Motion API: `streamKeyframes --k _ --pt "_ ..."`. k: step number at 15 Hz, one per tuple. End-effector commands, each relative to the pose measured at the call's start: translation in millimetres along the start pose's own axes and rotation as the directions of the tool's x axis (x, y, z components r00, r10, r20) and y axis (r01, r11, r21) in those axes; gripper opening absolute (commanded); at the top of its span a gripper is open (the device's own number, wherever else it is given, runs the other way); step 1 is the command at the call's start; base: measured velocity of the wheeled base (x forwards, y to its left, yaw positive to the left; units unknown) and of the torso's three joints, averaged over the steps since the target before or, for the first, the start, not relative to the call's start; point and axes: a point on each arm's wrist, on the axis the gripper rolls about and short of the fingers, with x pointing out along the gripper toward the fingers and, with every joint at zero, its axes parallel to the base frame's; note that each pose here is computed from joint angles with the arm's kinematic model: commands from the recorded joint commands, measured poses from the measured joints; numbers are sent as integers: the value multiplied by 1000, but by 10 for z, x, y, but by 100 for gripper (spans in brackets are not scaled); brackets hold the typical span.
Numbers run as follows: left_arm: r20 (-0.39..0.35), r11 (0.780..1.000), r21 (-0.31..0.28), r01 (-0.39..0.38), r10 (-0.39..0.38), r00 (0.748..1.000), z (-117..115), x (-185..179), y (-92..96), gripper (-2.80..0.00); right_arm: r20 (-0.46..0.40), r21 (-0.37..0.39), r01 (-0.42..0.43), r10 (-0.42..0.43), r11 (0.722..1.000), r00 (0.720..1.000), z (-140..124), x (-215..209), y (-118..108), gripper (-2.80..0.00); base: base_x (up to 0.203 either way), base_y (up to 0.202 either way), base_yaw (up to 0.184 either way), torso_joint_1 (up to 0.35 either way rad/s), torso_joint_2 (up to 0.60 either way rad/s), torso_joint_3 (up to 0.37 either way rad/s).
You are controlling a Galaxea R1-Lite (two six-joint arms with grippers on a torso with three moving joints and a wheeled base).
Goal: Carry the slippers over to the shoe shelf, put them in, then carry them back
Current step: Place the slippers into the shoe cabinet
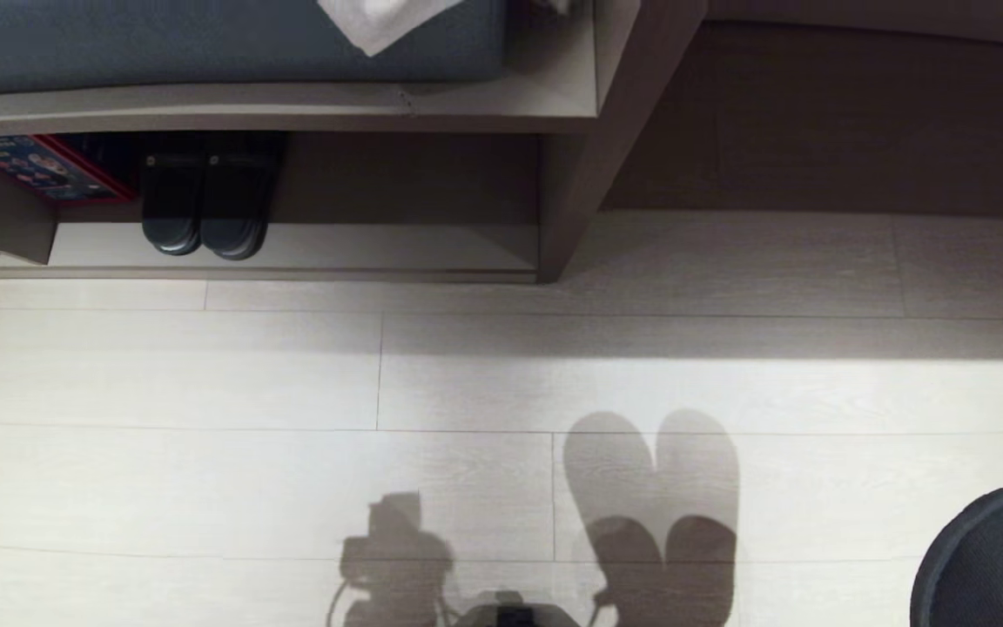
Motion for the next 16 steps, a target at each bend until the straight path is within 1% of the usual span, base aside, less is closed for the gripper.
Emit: streamKeyframes --k 1,16 --pt "-1 1000 -1 -1 1 1000 1 1 0 -280 -3 -1 -1 1 1000 1000 1 3 0 -280 0 0 0 4 2 210" --pt "1 1000 -4 0 0 1000 1 0 0 -280 -4 5 0 0 1000 1000 -1 2 0 -280 0 0 0 3 3 202"
